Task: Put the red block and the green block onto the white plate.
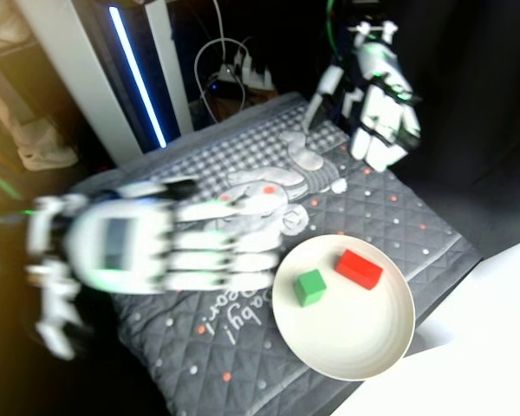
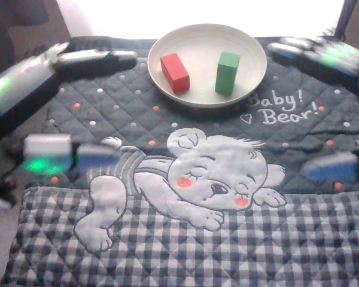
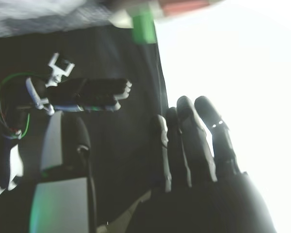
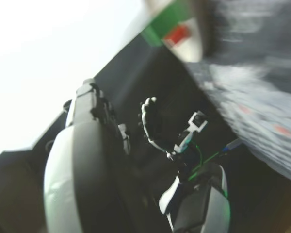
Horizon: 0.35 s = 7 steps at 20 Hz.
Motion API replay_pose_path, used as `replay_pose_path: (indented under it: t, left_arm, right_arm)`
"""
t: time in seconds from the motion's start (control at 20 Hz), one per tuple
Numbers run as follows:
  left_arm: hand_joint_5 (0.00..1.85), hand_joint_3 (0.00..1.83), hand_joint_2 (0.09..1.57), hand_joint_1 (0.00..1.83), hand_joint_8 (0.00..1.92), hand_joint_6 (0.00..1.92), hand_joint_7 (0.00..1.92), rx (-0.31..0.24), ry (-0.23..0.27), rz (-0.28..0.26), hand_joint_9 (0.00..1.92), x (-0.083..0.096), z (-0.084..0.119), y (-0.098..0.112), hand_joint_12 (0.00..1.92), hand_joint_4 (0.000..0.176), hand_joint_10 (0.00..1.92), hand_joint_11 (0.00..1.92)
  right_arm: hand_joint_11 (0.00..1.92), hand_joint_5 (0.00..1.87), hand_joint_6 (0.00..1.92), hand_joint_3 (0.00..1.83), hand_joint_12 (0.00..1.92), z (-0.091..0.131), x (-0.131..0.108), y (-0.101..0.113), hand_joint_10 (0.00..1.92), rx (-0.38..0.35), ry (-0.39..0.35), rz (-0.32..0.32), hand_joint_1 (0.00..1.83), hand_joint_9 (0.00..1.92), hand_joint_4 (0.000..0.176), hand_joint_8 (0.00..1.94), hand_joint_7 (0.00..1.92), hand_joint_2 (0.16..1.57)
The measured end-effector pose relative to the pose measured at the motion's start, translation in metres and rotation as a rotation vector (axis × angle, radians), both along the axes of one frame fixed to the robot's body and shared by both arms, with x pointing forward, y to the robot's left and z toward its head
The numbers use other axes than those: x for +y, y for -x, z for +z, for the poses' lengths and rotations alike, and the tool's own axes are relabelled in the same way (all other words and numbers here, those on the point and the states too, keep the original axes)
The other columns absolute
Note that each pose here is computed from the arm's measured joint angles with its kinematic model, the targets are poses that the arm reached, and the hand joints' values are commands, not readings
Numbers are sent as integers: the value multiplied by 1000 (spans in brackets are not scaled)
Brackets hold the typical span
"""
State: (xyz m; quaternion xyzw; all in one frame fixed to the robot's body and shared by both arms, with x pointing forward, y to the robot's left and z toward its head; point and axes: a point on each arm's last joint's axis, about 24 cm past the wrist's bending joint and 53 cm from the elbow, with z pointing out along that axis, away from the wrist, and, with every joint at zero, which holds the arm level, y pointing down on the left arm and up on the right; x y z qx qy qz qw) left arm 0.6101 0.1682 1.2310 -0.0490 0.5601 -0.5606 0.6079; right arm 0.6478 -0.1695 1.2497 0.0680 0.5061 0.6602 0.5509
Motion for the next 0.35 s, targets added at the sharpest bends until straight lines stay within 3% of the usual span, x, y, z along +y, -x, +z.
replay_pose_path:
  t: [0.1,0.15,0.2,0.25,0.3,0.35]
  left_arm:
    - [310,0,884,1009,0,0,331,-11,45,40,393,19,0,18,1298,0,2,1]
    - [255,0,882,976,0,0,281,2,63,67,339,30,-3,26,1274,13,0,0]
    - [255,0,882,976,0,0,281,6,72,81,339,35,-5,31,1274,13,0,0]
    - [265,0,866,961,7,4,304,7,85,100,373,42,-7,36,1309,34,13,0]
    - [264,0,855,946,8,2,321,9,91,111,387,44,-7,36,1334,41,16,0]
    - [246,0,870,912,4,0,318,0,94,119,387,47,-5,35,1309,30,13,0]
  right_arm:
    - [0,11,3,1,0,-9,-20,11,3,24,-64,-36,648,13,176,1,71,763]
    - [0,0,0,21,0,-13,-24,18,0,37,-85,-41,556,0,162,5,73,868]
    - [0,0,0,21,0,-14,-24,22,0,41,-91,-37,556,0,162,5,73,868]
    - [0,0,0,14,0,-15,-24,30,0,37,-104,-26,528,0,173,1,62,932]
    - [0,0,0,22,0,-16,-27,36,0,35,-119,-24,533,0,175,0,49,976]
    - [0,11,4,17,0,-19,-30,40,0,40,-127,-29,580,0,175,0,42,981]
